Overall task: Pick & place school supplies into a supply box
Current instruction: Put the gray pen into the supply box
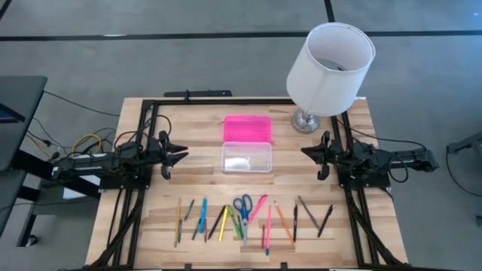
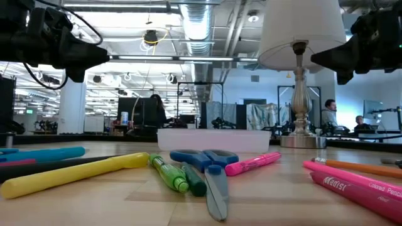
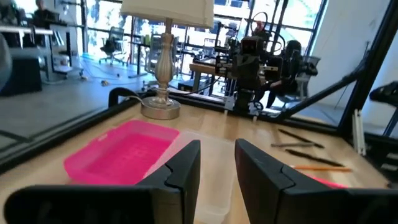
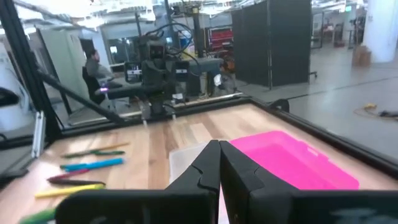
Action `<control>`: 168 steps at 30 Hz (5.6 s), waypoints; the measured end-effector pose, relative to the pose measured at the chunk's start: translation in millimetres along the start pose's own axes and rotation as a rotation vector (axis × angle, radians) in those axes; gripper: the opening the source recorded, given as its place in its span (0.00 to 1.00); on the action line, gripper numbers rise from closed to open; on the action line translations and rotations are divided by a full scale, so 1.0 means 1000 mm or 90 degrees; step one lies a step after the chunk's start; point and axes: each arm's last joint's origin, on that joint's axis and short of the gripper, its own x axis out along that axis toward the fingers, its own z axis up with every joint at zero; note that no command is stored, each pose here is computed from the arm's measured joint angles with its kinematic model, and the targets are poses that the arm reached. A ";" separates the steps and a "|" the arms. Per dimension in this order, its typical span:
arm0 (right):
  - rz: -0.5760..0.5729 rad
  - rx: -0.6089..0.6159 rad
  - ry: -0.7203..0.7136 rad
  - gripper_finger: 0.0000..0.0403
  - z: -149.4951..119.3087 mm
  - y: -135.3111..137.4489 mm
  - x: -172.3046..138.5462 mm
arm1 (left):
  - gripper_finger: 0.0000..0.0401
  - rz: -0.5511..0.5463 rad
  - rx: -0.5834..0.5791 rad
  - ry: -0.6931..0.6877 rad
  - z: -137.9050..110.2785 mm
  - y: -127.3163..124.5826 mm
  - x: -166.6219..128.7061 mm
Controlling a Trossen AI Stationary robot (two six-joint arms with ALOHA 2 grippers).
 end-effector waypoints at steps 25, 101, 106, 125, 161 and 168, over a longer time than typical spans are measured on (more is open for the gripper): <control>0.140 -0.051 -0.157 0.00 0.024 0.011 -0.005 | 0.24 -0.225 0.013 -0.151 0.025 -0.022 0.002; -0.245 0.194 0.844 0.06 -0.018 0.170 0.044 | 0.24 -0.043 0.515 0.290 0.015 -0.062 0.102; -0.270 0.213 0.885 0.18 -0.027 0.172 0.045 | 0.24 -0.041 0.516 0.282 0.017 -0.060 0.104; -0.289 0.218 0.968 0.27 -0.055 0.179 0.052 | 0.24 -0.019 0.473 0.290 0.017 -0.055 0.105; -0.193 0.054 1.009 0.05 -0.055 0.140 0.085 | 0.24 -0.015 0.450 0.291 0.016 -0.055 0.105; -0.203 0.017 0.980 0.02 -0.054 0.131 0.092 | 0.24 -0.015 0.450 0.291 0.016 -0.055 0.105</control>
